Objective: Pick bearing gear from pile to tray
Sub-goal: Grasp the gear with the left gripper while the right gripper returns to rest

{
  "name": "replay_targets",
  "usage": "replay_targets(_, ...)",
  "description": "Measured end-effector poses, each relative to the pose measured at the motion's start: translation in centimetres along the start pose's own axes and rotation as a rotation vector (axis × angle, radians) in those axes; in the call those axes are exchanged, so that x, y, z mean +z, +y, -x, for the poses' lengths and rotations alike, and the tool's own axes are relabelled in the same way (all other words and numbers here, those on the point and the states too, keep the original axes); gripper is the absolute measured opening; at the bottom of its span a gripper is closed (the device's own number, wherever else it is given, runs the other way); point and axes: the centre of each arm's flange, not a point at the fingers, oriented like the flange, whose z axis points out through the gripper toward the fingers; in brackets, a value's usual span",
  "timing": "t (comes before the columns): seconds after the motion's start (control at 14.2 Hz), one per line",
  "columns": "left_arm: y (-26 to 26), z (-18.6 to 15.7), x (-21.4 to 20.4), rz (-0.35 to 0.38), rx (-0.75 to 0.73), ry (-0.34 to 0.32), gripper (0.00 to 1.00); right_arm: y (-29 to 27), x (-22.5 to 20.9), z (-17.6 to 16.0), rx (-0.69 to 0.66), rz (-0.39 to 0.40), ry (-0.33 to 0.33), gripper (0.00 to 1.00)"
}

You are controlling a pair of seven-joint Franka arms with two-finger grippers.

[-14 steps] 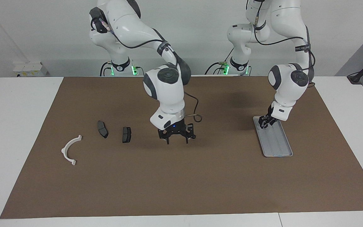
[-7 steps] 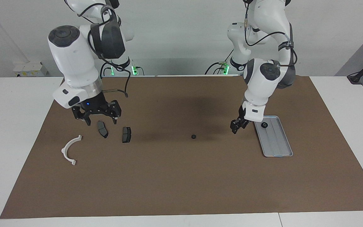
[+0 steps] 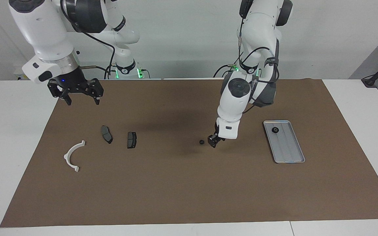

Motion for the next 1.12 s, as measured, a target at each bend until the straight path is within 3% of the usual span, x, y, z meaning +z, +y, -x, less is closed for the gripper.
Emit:
replay_targets(0.28, 0.5, 0.4, 0.9, -0.033, 0.008, -0.014, 0.60, 0.2, 1.9, 0.6, 0.004, -0.004, 0.013, 1.00)
replay_targets(1.12, 0.1, 3.9, 2.7, -0.088, 0.044, -0.042, 0.60, 1.1, 1.0, 1.2, 0.022, -0.009, 0.034, 1.00)
